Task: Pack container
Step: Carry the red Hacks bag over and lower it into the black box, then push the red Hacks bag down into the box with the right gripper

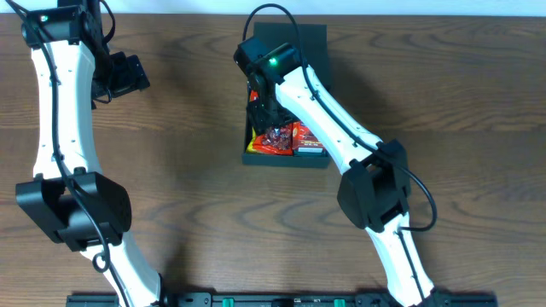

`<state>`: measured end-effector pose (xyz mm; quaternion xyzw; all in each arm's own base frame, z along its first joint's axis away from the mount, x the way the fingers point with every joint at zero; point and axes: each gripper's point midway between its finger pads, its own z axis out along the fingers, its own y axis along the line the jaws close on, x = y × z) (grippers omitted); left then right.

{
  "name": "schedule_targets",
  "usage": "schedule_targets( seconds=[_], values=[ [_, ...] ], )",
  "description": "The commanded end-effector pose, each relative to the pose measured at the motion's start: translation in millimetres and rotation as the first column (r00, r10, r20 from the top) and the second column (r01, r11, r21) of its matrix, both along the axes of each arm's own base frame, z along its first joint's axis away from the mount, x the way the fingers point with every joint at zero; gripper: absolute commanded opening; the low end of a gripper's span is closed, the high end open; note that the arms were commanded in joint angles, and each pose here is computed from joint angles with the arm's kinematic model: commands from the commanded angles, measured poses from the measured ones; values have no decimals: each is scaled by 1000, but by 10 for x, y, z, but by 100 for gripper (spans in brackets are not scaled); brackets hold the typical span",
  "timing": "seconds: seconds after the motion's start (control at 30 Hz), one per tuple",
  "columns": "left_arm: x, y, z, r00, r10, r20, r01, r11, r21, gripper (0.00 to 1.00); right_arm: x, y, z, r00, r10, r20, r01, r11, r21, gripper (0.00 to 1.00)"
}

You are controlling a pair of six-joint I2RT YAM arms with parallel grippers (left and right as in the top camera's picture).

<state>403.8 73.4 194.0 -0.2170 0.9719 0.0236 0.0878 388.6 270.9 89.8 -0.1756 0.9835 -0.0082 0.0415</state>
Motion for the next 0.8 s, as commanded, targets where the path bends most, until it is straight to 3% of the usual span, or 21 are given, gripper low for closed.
schedule_targets(
  seconds=[0.0,0.17,0.23,0.27,0.3,0.33,0.77],
  values=[
    [21,8,147,999,-7,45,6,1000,9,97,68,83,189,998,36,43,-37,999,31,76],
    [32,10,149,999,-7,49,6,1000,9,98,225,194,568,987,69,144,-82,993,88,80],
    [31,10,149,999,-10,49,9,1000,10,98,270,205,740,981,72,181,-93,990,106,74],
    [31,10,149,999,-10,49,9,1000,10,97,281,199,810,978,81,194,-103,989,110,56],
    [31,10,149,999,-10,49,9,1000,10,98,286,186,874,975,89,204,-113,987,111,24],
    [32,10,149,999,-10,49,9,1000,11,98,302,150,914,973,90,212,-115,988,105,1],
    [58,14,154,998,-10,60,9,1000,12,98,99,121,94,990,140,3,-139,984,107,2]
  ],
)
